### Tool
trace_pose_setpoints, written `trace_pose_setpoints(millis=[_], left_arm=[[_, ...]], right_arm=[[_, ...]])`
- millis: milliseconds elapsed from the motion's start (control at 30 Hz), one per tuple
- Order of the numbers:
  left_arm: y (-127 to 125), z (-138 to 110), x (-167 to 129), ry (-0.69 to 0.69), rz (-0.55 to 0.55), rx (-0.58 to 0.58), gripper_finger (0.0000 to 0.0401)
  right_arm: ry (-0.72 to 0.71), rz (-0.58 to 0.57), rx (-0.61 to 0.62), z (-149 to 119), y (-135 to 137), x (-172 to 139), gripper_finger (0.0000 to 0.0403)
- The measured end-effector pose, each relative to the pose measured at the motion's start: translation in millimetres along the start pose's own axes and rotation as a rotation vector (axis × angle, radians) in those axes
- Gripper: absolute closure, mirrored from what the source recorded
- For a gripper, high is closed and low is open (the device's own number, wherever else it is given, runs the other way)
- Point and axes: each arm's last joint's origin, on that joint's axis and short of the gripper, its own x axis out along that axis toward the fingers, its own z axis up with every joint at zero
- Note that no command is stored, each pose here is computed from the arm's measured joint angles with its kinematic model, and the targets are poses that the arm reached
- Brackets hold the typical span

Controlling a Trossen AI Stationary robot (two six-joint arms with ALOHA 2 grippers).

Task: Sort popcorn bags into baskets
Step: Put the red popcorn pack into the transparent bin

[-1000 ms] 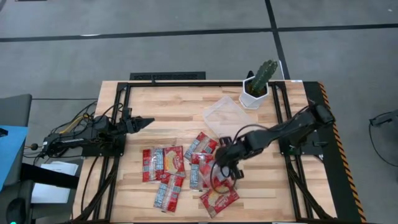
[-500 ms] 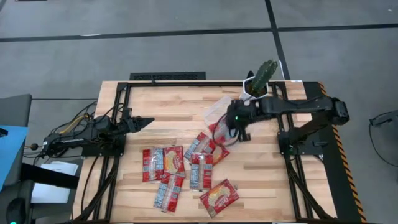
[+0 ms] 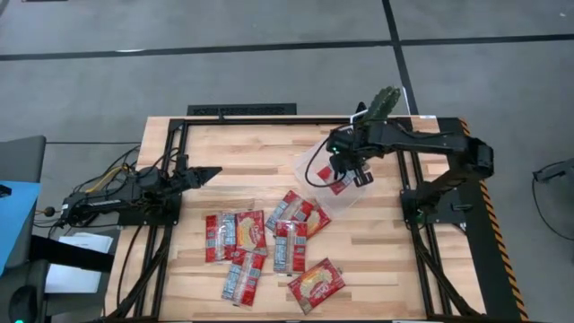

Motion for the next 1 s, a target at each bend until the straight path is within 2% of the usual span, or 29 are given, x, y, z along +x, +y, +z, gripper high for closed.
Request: trace_pose_setpoints(millis=[300, 467, 1000], left_arm=[[3, 0, 0, -0.031, 0.052, 0.013, 0.0153], [4, 0, 0, -0.034, 0.056, 0.020, 0.0153], [4, 0, 0, -0.034, 0.066, 0.024, 0.0153]], right_arm=[[0.016, 0.092, -0.046, -2, 24, 26, 0.0396], [-0.038, 0.082, -0.054, 4, 30, 33, 0.0378], [-0.022, 0.157, -0.053, -5, 44, 54, 0.0351]])
